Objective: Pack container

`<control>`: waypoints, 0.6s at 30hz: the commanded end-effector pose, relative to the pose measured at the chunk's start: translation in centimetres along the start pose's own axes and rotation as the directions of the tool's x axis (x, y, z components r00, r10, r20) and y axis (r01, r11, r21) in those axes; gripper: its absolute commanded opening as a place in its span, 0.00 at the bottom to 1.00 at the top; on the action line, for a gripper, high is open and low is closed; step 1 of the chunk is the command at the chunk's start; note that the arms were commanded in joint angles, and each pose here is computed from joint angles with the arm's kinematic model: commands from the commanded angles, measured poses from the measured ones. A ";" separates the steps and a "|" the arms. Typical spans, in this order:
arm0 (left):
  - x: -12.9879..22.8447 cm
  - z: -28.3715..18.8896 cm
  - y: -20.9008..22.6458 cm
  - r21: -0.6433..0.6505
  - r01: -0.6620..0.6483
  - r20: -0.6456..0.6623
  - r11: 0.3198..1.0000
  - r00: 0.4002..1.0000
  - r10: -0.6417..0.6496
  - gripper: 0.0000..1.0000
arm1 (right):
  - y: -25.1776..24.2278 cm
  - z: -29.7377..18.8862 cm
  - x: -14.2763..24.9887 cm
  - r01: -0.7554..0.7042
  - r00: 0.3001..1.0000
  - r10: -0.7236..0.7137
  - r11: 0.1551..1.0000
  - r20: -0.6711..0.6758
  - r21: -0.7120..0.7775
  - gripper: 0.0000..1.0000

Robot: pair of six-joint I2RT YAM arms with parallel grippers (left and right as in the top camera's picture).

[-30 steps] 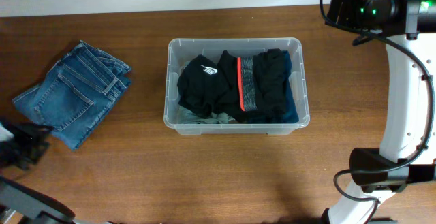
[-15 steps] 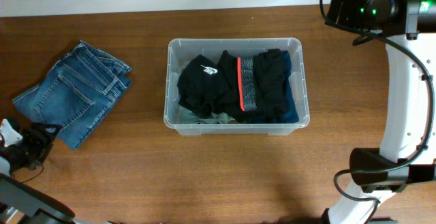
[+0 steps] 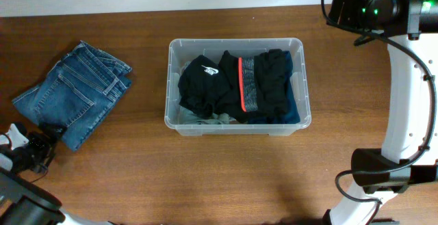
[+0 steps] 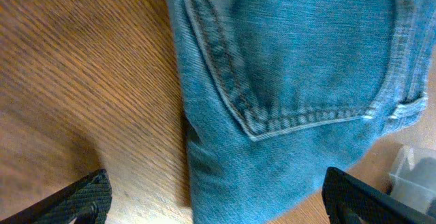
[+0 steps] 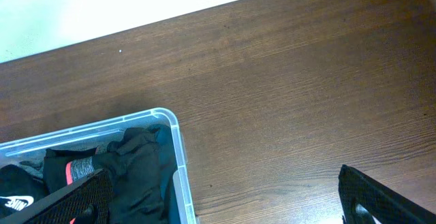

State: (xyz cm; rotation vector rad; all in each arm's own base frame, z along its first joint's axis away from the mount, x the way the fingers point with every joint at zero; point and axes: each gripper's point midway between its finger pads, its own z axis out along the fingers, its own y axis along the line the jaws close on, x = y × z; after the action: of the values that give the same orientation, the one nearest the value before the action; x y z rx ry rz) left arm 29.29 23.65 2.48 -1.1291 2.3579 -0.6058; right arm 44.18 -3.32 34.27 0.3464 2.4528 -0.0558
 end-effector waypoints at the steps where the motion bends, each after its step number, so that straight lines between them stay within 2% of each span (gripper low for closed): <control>1: -0.2 1.0 0.7 -0.002 -0.012 0.001 1.000 1.000 0.012 0.99 | -0.4 -0.2 -0.2 -0.009 1.000 0.008 1.000 0.008 0.014 0.98; 7: -1.2 2.0 1.3 -0.001 -0.032 0.033 0.999 0.999 0.032 0.99 | -0.4 -0.2 -0.2 -0.009 1.000 0.008 1.000 0.008 0.014 0.98; 13: -0.7 3.7 2.2 0.016 -0.016 0.010 1.000 1.000 0.015 0.99 | -0.4 -0.2 -0.2 -0.009 1.000 0.008 1.000 0.008 0.014 0.98; 18: -0.6 5.3 1.0 0.140 -0.001 -0.001 0.990 1.000 0.002 0.99 | -0.4 -0.2 -0.2 -0.009 1.000 0.008 1.000 0.008 0.014 0.98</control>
State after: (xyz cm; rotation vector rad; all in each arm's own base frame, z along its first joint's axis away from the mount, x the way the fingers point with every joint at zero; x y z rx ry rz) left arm 32.87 26.13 2.30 -0.9778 2.2370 -0.6142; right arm 44.19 -3.32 34.27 0.3449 2.4527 -0.0562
